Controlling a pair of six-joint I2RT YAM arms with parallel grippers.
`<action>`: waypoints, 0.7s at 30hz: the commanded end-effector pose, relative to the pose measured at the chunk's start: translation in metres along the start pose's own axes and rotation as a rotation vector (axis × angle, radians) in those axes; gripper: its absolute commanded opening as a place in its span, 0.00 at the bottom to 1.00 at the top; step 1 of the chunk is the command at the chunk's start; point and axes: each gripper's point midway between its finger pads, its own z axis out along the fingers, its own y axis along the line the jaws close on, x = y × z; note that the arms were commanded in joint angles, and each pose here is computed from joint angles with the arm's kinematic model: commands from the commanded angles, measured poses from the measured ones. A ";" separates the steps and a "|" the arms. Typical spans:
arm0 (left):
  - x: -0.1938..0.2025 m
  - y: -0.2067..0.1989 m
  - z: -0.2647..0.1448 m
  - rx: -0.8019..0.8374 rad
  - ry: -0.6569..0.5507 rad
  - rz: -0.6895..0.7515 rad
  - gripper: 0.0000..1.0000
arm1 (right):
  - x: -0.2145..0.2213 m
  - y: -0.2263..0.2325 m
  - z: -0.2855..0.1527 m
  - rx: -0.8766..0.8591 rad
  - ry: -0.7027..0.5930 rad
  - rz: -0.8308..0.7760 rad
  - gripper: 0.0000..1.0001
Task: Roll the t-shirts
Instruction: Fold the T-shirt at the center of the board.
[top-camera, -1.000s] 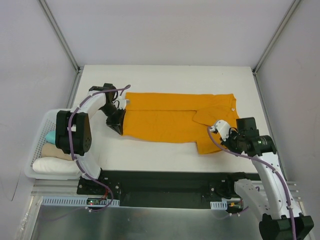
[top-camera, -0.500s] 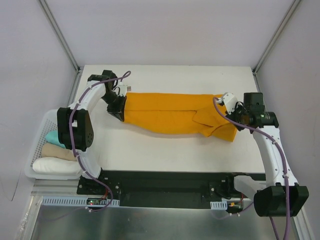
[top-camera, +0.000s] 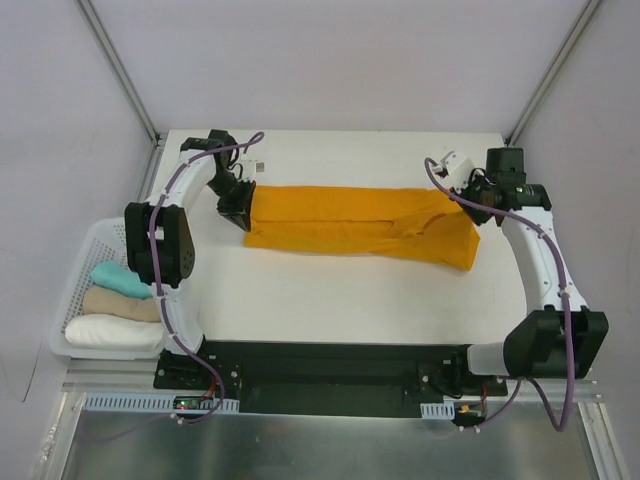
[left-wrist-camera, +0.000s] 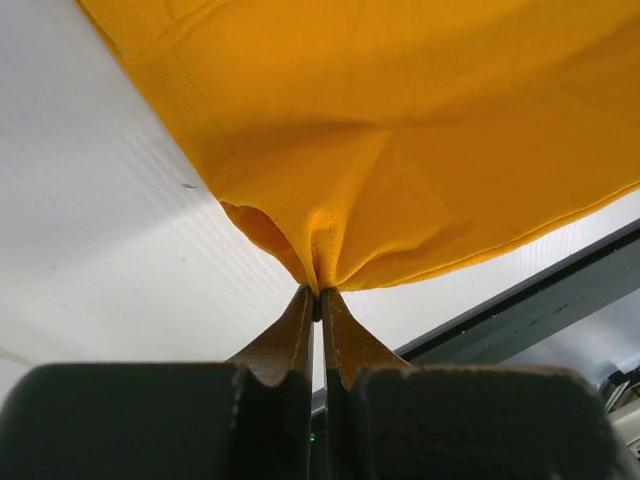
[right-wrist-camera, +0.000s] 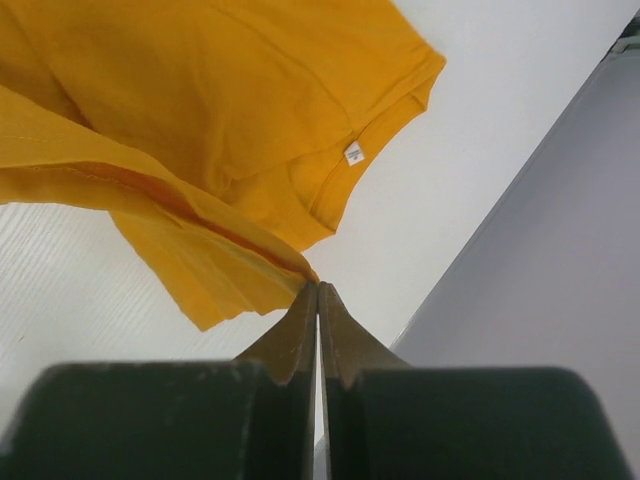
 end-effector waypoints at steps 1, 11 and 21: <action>-0.007 0.009 -0.009 -0.022 -0.004 -0.012 0.00 | -0.027 -0.034 0.003 0.070 -0.049 -0.029 0.01; -0.022 0.029 -0.001 -0.071 0.003 -0.022 0.00 | -0.052 -0.060 0.037 0.041 -0.051 -0.071 0.01; -0.038 0.040 0.006 -0.099 -0.002 -0.016 0.00 | -0.062 -0.074 0.070 0.013 -0.036 -0.092 0.01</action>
